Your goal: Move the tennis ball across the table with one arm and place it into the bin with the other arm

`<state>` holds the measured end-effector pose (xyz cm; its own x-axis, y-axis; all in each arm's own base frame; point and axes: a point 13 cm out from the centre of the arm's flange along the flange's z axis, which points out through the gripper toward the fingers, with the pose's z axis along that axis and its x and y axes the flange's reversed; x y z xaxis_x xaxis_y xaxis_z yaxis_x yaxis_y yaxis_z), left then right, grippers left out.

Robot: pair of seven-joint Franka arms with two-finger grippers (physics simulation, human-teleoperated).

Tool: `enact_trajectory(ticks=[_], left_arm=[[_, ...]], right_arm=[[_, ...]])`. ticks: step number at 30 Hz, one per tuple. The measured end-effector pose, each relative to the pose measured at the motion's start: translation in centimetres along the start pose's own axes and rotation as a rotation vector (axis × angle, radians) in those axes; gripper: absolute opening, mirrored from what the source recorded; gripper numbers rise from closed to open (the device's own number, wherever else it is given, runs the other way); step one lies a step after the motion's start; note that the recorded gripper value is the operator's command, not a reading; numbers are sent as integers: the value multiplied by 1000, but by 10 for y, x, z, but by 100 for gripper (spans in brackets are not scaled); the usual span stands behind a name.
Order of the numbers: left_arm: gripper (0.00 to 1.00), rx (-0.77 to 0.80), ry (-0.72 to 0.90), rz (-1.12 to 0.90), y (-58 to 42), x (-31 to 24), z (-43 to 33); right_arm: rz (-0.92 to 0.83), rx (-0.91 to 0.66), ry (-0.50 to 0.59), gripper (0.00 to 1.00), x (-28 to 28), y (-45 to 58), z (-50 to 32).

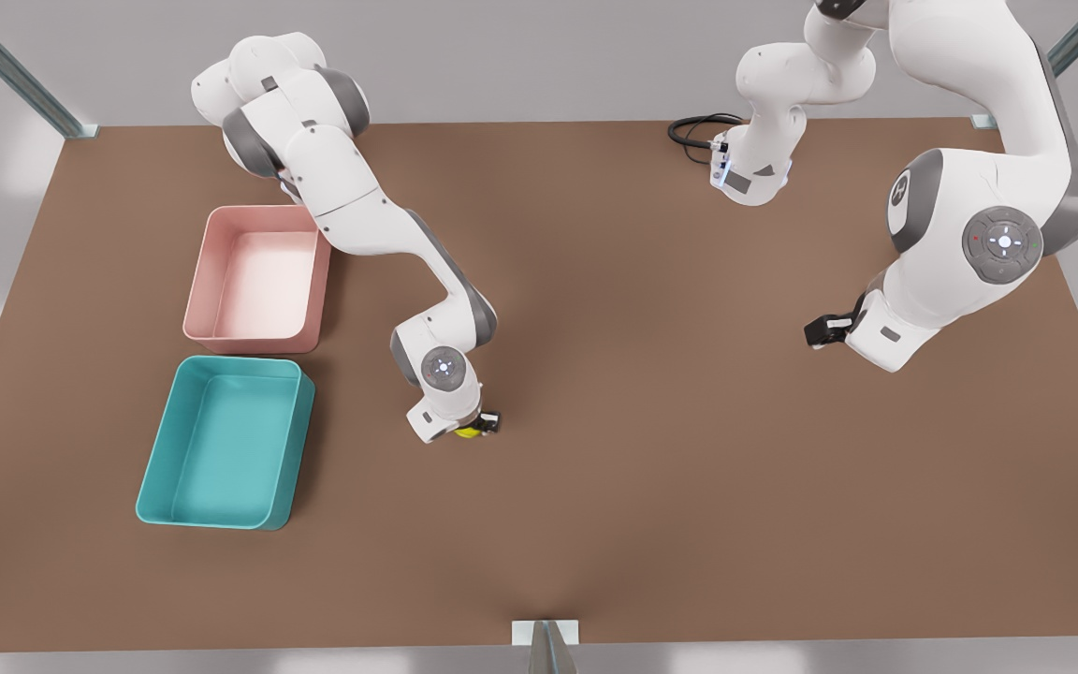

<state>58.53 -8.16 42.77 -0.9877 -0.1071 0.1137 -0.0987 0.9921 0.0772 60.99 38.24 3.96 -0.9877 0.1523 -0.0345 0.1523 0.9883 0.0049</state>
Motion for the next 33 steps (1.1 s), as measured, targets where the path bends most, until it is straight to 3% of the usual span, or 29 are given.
enact_trajectory(ticks=[10,16,24,30,31,32,33], left_arm=[[100,-2,-1,-8,0,0,0],[100,-2,-1,-10,0,0,0],[100,-3,-1,-13,0,0,0],[100,-1,-2,-14,0,0,-1],[100,-2,-2,-14,0,0,-1],[100,-2,-2,-14,0,0,-1],[100,-2,-2,-14,0,0,-1]], right_arm=[[9,-21,-20,74,-18,-5,-17],[29,-65,-64,74,-53,-21,-76],[181,-51,-20,74,-165,-252,-150],[139,-30,72,75,-173,-379,-153],[119,-28,82,76,-174,-389,-149],[94,-26,91,100,-176,-395,-144],[69,-27,102,100,-175,-397,-139]])
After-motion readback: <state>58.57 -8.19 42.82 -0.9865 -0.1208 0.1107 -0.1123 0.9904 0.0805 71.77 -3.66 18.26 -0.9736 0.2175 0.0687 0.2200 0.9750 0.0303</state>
